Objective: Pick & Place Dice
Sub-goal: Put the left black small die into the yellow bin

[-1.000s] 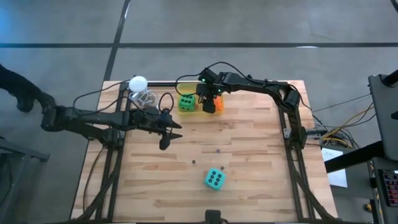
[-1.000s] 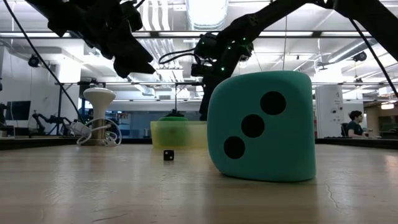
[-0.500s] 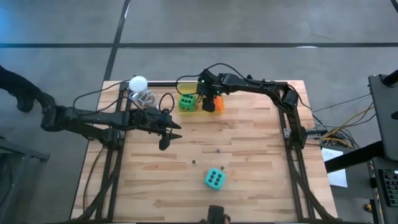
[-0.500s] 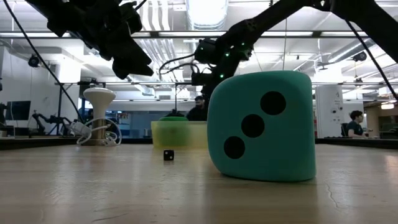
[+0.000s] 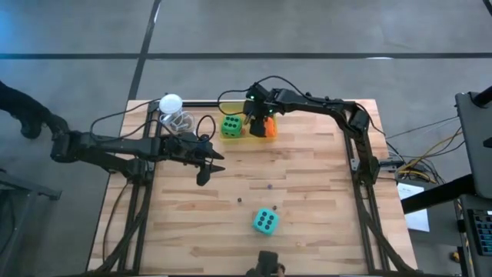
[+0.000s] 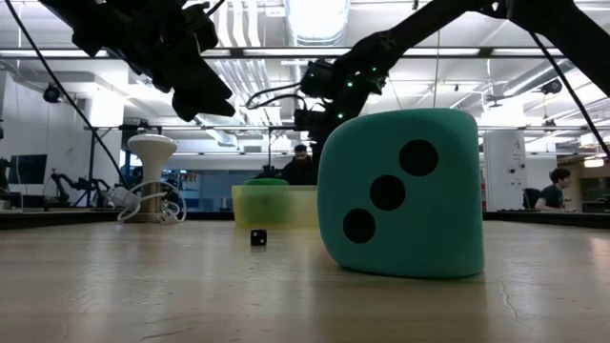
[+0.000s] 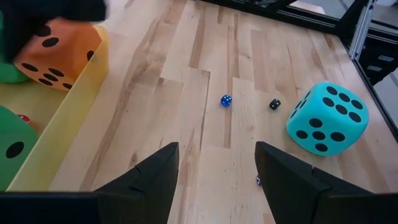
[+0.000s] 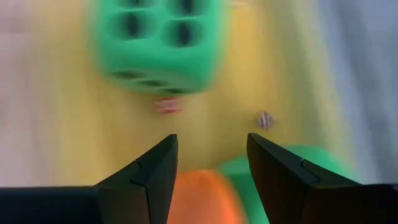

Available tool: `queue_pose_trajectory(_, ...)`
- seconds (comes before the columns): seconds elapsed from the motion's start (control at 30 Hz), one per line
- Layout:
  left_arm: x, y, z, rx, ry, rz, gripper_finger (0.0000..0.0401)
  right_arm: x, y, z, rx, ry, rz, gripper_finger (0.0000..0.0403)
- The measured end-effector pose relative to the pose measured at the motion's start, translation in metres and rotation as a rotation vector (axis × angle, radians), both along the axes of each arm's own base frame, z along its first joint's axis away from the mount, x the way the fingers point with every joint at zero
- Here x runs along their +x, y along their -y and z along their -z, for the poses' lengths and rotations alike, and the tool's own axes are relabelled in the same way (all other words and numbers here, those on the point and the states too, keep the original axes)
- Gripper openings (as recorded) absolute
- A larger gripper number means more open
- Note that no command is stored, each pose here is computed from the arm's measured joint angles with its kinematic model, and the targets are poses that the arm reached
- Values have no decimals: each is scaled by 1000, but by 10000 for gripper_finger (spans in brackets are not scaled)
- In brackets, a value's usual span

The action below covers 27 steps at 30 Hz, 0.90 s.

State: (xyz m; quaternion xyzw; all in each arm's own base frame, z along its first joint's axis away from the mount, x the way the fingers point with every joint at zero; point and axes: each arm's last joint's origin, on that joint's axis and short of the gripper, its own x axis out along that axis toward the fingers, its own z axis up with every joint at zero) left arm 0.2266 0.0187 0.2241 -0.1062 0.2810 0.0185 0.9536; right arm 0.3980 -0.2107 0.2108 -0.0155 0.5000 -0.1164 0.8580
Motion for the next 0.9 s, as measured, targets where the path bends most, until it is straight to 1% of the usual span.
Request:
queue_pose_trajectory(0.03, 0, 0, 0, 0, 0, 0, 216, 0, 1, 0, -38, -13, 33, 187)
queue_pose_trajectory(0.13, 0, 0, 0, 0, 0, 0, 216, 1, -1, 0, 2, 3, -31, 187)
queue_pose_trajectory(0.3, 0, 0, 0, 1, 0, 1, 216, 4, 0, -7, -39, 12, 16, 187)
queue_pose_trajectory(0.37, 0, 0, 0, 4, 0, 3, 216, 4, -3, -15, -31, 25, 49, 185)
queue_pose_trajectory(0.47, 0, 0, 0, 6, -2, 5, 216, -2, -15, -42, -6, 88, 41, 180)
queue_pose_trajectory(0.5, 0, 0, 0, 8, -2, 6, 216, -6, -20, -56, 6, 121, 40, 178)
queue_pose_trajectory(0.6, 0, 0, 0, 5, 1, 10, 216, -23, -46, -91, 48, 160, 53, 170)
queue_pose_trajectory(0.73, 6, 1, -4, -19, 3, 49, 216, -54, -90, -130, 100, 188, 58, 161)
queue_pose_trajectory(0.8, 13, 2, -6, -35, -22, 72, 216, -72, -114, -147, 123, 227, 47, 155)
queue_pose_trajectory(0.9, 21, 4, -2, -64, -124, 119, 216, -99, -146, -156, 155, 265, 34, 148)
